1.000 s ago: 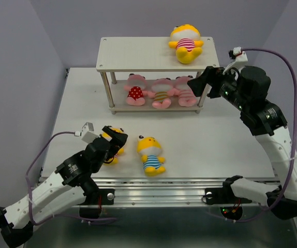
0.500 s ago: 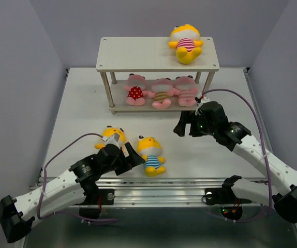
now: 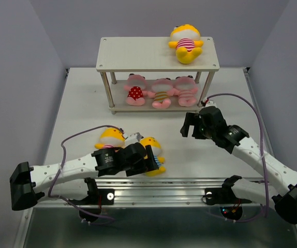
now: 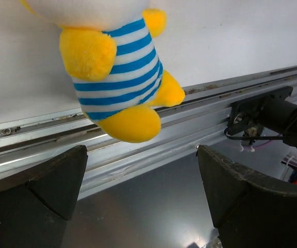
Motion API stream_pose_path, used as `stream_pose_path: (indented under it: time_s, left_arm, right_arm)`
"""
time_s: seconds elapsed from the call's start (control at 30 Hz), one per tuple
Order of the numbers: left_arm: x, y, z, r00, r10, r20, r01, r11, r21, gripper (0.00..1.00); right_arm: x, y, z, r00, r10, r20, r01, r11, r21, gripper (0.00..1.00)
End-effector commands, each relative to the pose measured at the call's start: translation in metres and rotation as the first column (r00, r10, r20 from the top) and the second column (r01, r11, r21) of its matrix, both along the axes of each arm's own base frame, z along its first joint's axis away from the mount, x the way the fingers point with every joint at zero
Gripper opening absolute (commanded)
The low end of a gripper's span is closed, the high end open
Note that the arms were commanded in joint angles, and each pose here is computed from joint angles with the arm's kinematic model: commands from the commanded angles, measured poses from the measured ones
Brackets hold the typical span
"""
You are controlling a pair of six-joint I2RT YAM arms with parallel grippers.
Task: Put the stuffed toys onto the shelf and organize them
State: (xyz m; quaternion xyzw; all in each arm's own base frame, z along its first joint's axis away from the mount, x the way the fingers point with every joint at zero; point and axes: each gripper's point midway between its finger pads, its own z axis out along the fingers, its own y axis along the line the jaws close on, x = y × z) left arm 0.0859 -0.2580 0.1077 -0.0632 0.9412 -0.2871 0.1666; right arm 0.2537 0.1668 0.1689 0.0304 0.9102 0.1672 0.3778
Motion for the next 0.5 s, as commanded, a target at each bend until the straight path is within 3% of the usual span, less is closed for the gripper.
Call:
stream_pose_path:
  time_s: [0.0,0.33,0.47]
  left_arm:
    - [0.011,0.011,0.007,0.998,0.049,0.043,-0.054,0.993,0.104,0.98]
    - [0.013,-0.006,-0.007,0.999,-0.010,0.030,0.005,0.986,0.168,0.89]
    - [0.015,-0.014,-0.010,0.999,-0.021,0.032,0.016,0.989,0.150,0.77]
  right_arm:
    - [0.003,-0.012,-0.003,0.998,-0.058,0.025,0.059,0.998,-0.036,1.00]
    - [0.003,-0.021,-0.004,0.996,-0.077,0.042,0.080,0.995,-0.064,1.00]
    - [0.002,-0.024,-0.007,0.996,-0.086,0.039,0.089,0.993,-0.077,1.00]
